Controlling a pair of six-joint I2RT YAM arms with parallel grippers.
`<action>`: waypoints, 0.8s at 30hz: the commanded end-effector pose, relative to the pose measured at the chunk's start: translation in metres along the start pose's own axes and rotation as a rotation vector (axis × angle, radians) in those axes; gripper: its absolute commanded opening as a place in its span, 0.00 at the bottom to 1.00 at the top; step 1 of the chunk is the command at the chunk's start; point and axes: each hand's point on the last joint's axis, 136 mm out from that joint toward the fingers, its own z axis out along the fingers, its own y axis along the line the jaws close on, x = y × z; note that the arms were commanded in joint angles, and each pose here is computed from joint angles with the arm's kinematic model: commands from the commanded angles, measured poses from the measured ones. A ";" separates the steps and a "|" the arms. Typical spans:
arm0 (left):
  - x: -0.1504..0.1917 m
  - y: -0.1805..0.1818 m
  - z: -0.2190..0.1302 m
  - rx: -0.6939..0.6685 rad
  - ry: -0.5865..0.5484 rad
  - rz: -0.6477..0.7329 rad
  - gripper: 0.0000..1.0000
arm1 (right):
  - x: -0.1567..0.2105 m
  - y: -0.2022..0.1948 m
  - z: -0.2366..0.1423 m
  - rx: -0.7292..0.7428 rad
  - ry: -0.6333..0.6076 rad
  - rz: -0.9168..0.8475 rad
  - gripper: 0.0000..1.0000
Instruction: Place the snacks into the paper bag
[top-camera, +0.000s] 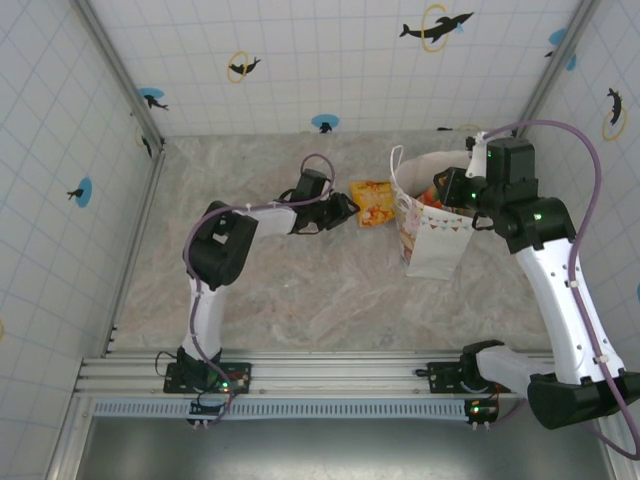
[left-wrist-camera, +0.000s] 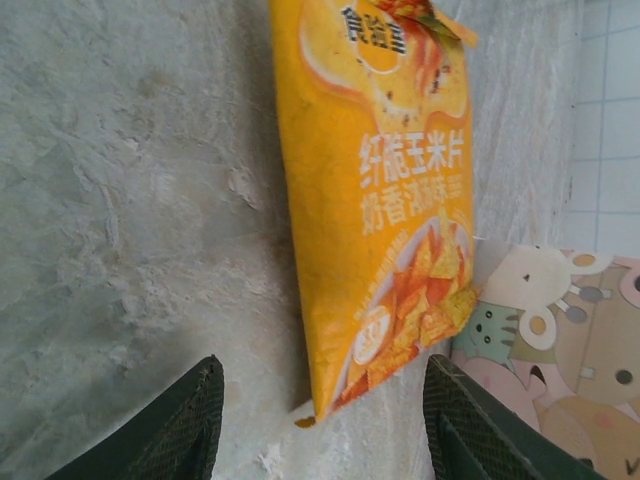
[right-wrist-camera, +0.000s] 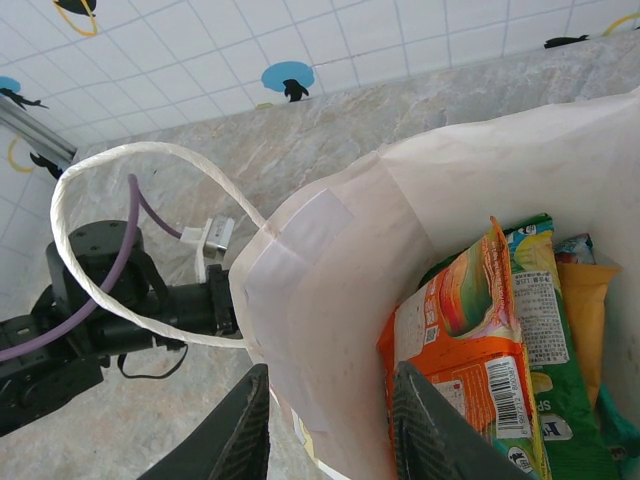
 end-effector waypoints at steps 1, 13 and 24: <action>-0.012 -0.007 0.007 0.045 -0.014 -0.023 0.54 | 0.000 0.004 -0.005 -0.018 -0.017 -0.013 0.35; -0.019 0.011 0.049 0.077 -0.012 -0.088 0.47 | 0.001 0.006 -0.012 -0.030 -0.026 -0.017 0.35; -0.025 -0.007 0.056 0.140 -0.019 -0.071 0.22 | 0.003 0.006 -0.016 -0.036 -0.045 -0.021 0.34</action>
